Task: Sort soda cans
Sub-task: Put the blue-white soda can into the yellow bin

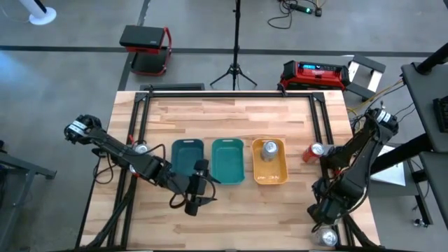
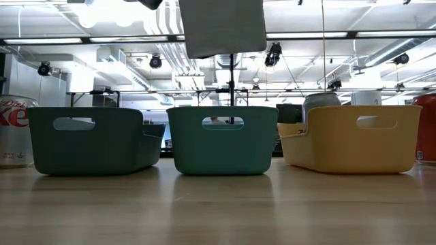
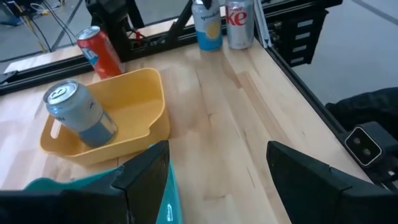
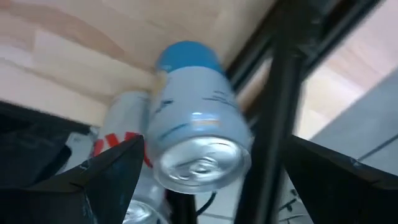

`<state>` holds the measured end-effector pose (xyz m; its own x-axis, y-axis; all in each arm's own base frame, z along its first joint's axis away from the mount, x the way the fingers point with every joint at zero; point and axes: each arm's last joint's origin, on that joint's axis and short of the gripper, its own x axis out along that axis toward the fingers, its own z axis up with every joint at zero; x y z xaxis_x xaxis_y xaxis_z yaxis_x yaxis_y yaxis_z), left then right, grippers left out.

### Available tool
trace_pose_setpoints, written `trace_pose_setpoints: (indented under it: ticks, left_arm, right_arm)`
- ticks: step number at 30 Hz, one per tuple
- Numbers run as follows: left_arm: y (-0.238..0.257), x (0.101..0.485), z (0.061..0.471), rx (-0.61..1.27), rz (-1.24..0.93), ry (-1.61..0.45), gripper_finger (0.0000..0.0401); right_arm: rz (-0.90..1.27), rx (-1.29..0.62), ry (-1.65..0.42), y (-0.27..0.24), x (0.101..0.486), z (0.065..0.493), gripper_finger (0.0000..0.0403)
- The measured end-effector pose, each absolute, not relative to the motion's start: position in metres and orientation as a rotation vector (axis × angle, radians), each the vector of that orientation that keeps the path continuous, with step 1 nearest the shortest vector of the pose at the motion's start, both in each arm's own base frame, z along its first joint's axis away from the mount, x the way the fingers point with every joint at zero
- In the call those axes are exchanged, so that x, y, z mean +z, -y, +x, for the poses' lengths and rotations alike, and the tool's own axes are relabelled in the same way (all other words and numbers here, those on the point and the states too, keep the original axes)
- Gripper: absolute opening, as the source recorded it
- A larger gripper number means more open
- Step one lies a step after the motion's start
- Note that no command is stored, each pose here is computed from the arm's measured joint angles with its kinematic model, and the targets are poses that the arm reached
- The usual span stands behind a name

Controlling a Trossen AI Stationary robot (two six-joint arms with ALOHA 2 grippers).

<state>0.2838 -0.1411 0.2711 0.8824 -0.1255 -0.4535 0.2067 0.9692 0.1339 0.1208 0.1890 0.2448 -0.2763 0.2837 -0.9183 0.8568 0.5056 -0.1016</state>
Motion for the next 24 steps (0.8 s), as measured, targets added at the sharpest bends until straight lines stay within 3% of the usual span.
trace_pose_setpoints:
  ticks: [24]
  left_arm:
    - [0.141, 0.271, 0.284, -0.173, 0.154, -0.462, 0.0254]
  right_arm:
    - [1.015, -0.667, -1.891, -0.193, 0.217, 0.121, 0.0368]
